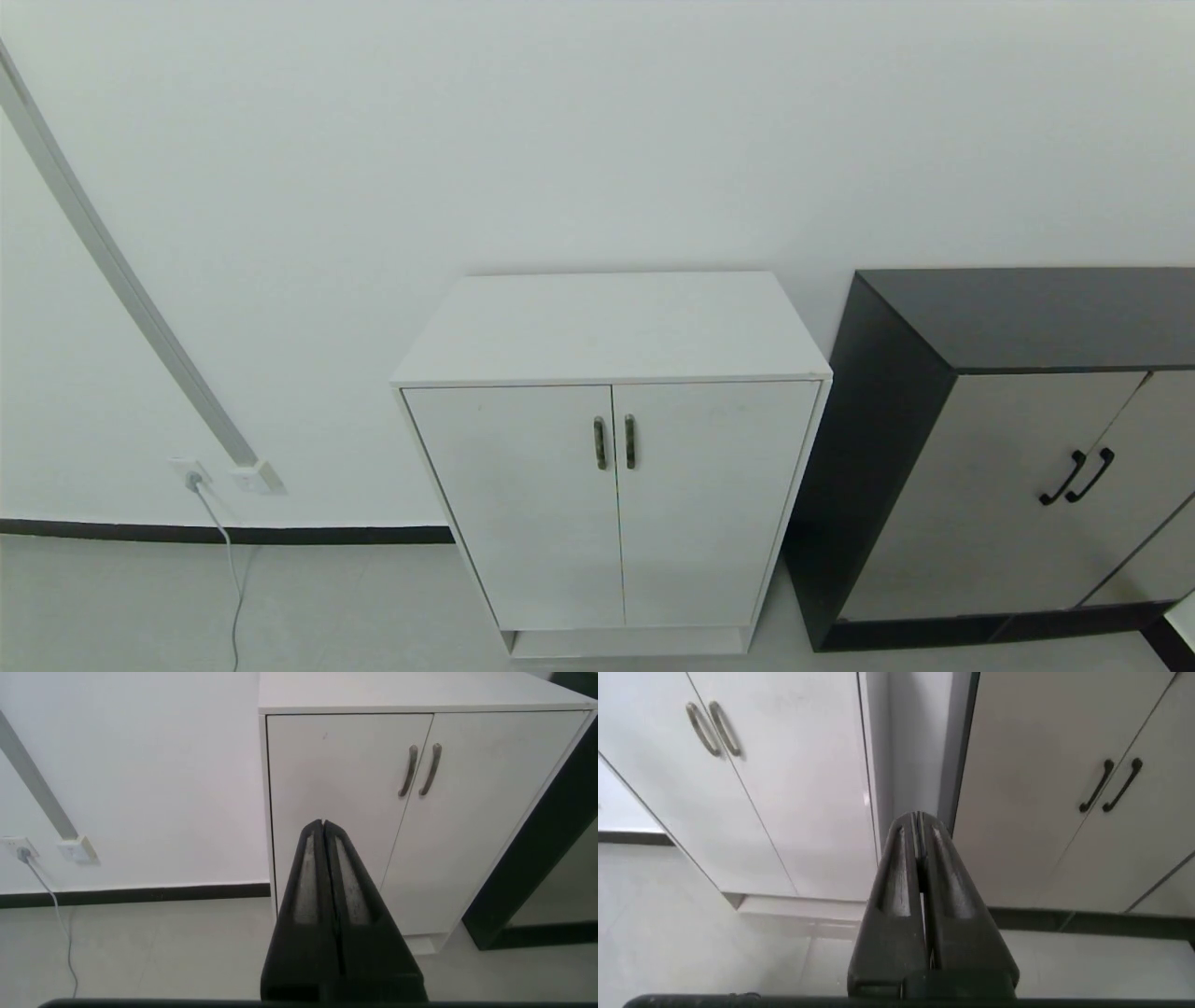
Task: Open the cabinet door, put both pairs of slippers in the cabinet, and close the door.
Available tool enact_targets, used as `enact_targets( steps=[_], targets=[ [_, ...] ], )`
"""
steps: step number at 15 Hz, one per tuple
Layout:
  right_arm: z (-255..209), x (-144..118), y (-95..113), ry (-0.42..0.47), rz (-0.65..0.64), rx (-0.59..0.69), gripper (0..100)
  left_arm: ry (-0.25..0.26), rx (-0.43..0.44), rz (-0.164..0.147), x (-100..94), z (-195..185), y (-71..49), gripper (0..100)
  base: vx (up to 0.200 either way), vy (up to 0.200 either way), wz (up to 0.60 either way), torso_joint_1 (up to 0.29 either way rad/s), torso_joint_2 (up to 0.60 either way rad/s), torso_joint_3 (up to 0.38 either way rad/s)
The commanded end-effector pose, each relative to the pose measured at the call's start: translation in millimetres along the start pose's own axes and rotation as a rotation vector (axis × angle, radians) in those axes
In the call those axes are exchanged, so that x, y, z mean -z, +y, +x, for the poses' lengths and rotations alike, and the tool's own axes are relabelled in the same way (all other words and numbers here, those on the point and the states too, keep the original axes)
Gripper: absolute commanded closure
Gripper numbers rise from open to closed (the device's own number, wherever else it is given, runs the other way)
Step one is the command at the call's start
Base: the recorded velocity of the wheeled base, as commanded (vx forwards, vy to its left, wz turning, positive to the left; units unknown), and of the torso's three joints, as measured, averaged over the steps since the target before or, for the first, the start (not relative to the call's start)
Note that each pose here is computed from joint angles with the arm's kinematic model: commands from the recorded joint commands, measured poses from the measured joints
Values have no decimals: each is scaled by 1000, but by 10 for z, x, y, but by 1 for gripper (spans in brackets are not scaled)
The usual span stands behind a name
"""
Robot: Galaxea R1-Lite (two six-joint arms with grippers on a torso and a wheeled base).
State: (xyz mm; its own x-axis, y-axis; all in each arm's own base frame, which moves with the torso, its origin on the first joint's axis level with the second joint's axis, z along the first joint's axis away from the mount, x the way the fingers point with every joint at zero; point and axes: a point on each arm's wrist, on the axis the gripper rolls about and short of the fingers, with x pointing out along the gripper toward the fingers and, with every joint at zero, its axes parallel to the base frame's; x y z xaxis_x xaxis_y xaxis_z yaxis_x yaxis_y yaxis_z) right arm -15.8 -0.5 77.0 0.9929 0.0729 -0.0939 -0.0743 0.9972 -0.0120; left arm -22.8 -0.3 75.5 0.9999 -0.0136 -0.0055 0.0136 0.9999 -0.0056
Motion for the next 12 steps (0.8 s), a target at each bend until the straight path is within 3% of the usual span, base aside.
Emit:
enact_targets(
  steps=[1,5,12],
  targets=[
    [-10,4,3,-13,-1,15,100,1,0,-1,1,0,0,100,0,0,0,0,0,0],
    [-12,0,17,-16,4,102,100,1,2,1,1,0,0,100,0,0,0,0,0,0],
    [-66,23,14,-91,24,53,100,1,0,1,1,0,0,100,0,0,0,0,0,0]
  ],
)
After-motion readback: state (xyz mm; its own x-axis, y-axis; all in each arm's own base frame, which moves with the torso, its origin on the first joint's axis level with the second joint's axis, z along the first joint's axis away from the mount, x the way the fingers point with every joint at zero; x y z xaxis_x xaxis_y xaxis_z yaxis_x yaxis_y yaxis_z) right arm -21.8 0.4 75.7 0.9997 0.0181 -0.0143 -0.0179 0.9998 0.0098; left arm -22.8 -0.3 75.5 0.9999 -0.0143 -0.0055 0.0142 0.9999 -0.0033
